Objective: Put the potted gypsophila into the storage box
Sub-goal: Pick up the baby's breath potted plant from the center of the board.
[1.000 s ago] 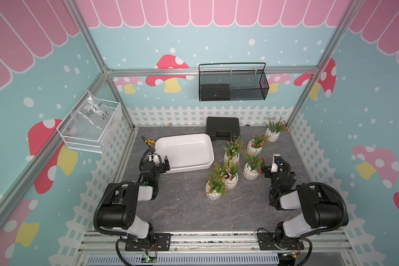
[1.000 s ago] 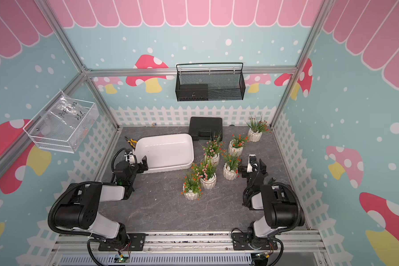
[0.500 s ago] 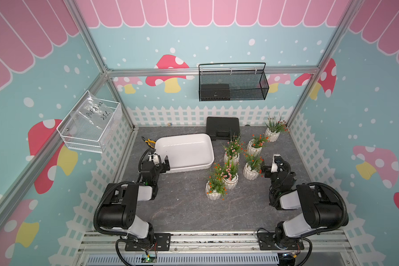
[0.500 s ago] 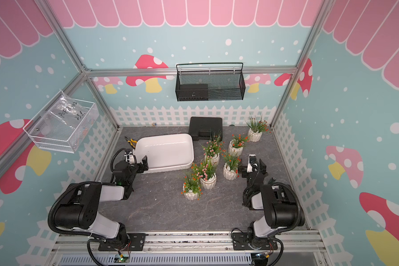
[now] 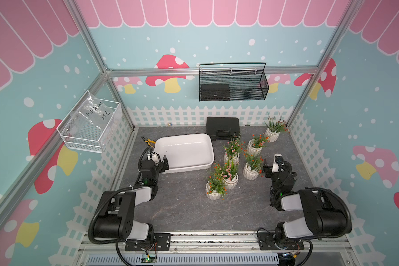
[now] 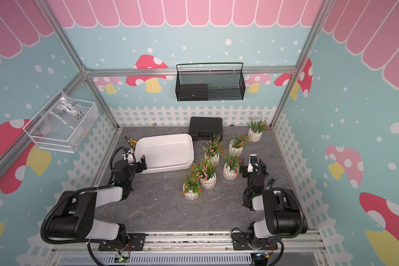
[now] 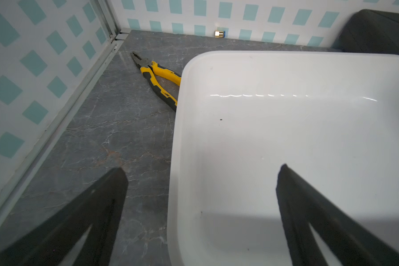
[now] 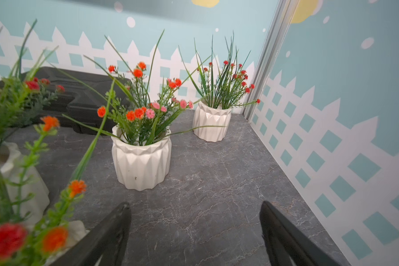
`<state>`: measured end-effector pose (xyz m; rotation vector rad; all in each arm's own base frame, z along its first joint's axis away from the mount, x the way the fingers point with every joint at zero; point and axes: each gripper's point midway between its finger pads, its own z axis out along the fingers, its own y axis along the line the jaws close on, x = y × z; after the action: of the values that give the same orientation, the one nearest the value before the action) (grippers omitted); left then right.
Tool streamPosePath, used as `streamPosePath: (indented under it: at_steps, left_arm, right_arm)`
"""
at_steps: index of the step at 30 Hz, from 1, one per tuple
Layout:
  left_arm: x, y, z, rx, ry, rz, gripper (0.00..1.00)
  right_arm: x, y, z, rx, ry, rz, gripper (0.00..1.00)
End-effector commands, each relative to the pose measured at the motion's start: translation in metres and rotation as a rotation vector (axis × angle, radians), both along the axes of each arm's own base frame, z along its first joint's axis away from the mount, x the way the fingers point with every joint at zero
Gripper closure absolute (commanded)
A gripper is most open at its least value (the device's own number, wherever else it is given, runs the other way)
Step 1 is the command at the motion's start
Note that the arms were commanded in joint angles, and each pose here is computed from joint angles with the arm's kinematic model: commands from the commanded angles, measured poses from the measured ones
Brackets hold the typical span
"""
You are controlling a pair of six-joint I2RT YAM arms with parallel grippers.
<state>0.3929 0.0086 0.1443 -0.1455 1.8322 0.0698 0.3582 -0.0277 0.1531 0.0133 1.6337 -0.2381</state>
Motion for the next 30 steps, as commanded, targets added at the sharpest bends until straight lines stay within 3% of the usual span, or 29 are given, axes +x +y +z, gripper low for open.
streamPosePath:
  at_steps: [1, 3, 6, 10, 13, 17, 20, 30]
  left_arm:
    - [-0.011, -0.002, 0.039, 0.002, -0.005, 0.064, 0.01]
    - [-0.019, -0.015, 0.057, -0.086, 0.019, 0.031, 0.03]
    - [-0.037, -0.033, 0.081, -0.261, 0.05, 0.037, 0.08]
    - [-0.063, -0.082, 0.092, -0.54, 0.178, -0.129, 0.14]
    - [-0.084, -0.105, 0.083, -0.653, 0.32, -0.175, 0.19]
    - [-0.112, -0.142, 0.08, -0.649, 0.466, -0.348, 0.24]
    - [-0.124, -0.155, 0.082, -0.581, 0.514, -0.416, 0.26]
    - [-0.166, -0.212, 0.044, -0.472, 0.797, -0.599, 0.4]
  right_arm:
    - [-0.008, -0.01, 0.027, 0.029, 0.012, -0.068, 0.14]
    - [-0.011, -0.018, 0.042, 0.117, 0.059, -0.123, 0.15]
    - [-0.022, -0.006, 0.069, 0.255, 0.107, -0.074, 0.22]
    - [-0.044, 0.026, 0.09, 0.423, 0.16, 0.081, 0.29]
    - [-0.057, 0.05, 0.084, 0.517, 0.257, 0.186, 0.36]
    - [-0.074, 0.082, 0.065, 0.608, 0.427, 0.322, 0.36]
    - [-0.088, 0.095, 0.051, 0.665, 0.52, 0.375, 0.44]
    - [-0.111, 0.107, 0.019, 0.652, 0.682, 0.403, 0.45]
